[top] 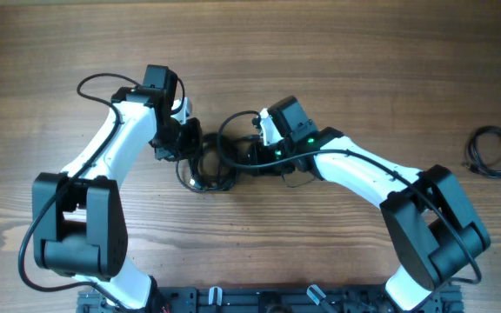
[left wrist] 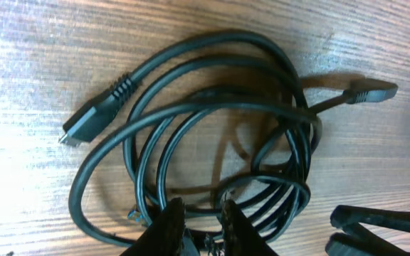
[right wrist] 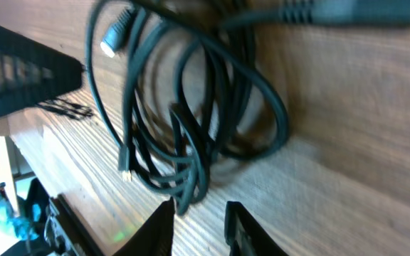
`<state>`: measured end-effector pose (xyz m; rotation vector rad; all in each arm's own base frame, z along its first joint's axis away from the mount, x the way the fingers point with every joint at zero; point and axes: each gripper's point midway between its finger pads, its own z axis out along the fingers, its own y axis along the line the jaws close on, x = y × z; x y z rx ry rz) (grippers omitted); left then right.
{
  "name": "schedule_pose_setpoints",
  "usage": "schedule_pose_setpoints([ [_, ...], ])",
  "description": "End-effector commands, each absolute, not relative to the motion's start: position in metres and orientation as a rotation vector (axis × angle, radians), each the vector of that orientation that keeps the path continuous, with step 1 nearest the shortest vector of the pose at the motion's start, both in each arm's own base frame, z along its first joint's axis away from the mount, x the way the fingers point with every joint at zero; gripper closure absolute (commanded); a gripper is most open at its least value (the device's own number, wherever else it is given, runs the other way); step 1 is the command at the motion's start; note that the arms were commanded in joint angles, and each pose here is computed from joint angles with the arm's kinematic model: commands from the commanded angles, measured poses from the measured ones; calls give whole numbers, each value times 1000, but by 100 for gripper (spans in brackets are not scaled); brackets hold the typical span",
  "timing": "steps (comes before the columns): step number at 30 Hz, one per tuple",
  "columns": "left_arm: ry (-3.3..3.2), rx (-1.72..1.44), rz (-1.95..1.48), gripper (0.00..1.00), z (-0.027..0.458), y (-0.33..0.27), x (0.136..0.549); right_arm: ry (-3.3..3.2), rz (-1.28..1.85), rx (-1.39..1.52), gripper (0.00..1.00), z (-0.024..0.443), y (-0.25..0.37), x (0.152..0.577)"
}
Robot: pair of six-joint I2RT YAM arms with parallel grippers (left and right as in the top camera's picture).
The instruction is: Untangle cables
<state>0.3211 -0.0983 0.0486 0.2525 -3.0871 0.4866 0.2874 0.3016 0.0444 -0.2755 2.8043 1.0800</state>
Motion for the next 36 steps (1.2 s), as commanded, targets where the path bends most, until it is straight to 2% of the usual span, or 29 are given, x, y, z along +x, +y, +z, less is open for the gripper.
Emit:
schedule_pose_setpoints([
  [1,-3066,253,476,79,28,-98,316,2698,1025,-377,74,58,310,298],
  [5,-3073,245,503,82,21,-101,315,2682,824,-379,73,47,304,307],
  [8,-3066,119,628,80,31,-117,314,2670,733,-352,71,44,297,314],
  [13,-3153,60,773,76,74,-129,324,2675,830,-306,68,48,288,323],
  [19,-3162,33,652,75,71,-138,309,2773,887,-138,61,43,249,329],
  [23,-3202,-104,497,68,64,-154,299,2834,903,-89,59,38,235,323],
  [29,-3330,119,224,66,61,-163,304,2867,890,-77,53,35,232,317],
  [33,-3415,430,30,73,63,-154,312,2863,891,-81,52,36,232,318],
  [36,-3383,549,103,78,60,-163,309,2862,870,-115,49,34,230,317],
])
